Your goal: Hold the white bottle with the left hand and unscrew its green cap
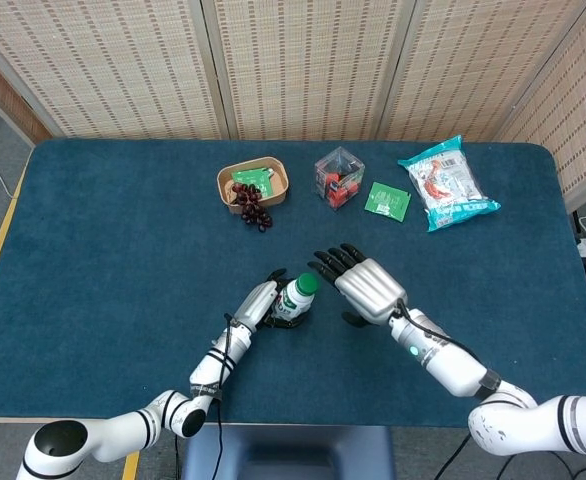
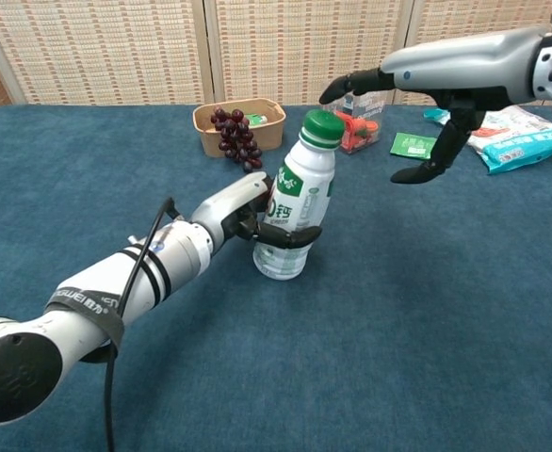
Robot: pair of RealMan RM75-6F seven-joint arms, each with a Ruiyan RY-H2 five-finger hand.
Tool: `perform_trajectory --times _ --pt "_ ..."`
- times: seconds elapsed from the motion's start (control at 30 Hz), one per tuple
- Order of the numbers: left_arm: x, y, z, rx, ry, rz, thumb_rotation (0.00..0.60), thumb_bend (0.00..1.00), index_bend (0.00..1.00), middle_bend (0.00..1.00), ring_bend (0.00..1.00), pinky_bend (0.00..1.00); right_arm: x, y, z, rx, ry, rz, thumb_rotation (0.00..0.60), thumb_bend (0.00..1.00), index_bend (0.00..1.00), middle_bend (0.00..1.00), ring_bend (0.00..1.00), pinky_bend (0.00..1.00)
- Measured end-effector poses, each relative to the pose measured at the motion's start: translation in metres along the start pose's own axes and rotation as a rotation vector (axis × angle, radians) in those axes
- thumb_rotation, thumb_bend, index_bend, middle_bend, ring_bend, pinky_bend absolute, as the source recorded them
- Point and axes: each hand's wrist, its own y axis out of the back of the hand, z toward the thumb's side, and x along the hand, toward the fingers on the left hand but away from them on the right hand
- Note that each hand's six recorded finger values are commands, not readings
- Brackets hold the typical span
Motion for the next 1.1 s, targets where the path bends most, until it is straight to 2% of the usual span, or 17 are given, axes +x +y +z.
perform_trajectory --times 0.17,0.5,0.67,0.8,0.97,1.1 --pt "0.0 -0.002 -0.001 -0.001 0.002 -0.005 0.6 0.82 0.77 0.81 0.29 0.0 -0.007 0.005 0.014 -0.022 0.015 -0.042 0.6 0.22 0.16 0.0 0.0 0.0" --pt "0.0 0.004 -0.002 -0.004 0.004 0.005 0.6 0.82 0.77 0.81 0.29 0.0 -0.009 0.003 0.025 -0.027 0.034 -0.025 0.6 0.22 0.2 0.0 0.0 0.0" --pt "0.0 0.006 -0.003 -0.004 0.006 0.004 0.6 0.82 0.77 0.81 0.29 0.0 -0.008 0.002 0.033 -0.039 0.072 -0.014 0.6 0.22 0.2 0.0 0.0 0.0" --pt "0.0 0.004 -0.004 -0.004 0.009 0.0 0.6 0.82 0.77 0.81 0.29 0.0 -0.006 0.005 0.039 -0.031 0.099 -0.032 0.6 0.22 0.19 0.0 0.0 0.0" --pt "-0.001 0.003 -0.002 -0.002 0.003 -0.002 0.6 0.82 0.77 0.81 0.29 0.0 -0.008 0.011 0.037 -0.042 0.08 -0.079 0.6 0.22 0.19 0.0 0.0 0.0" --pt "-0.001 0.004 -0.002 -0.001 0.001 -0.001 0.6 0.82 0.77 0.81 0.29 0.0 -0.012 0.013 0.034 -0.044 0.048 -0.116 0.6 0.22 0.25 0.0 0.0 0.0"
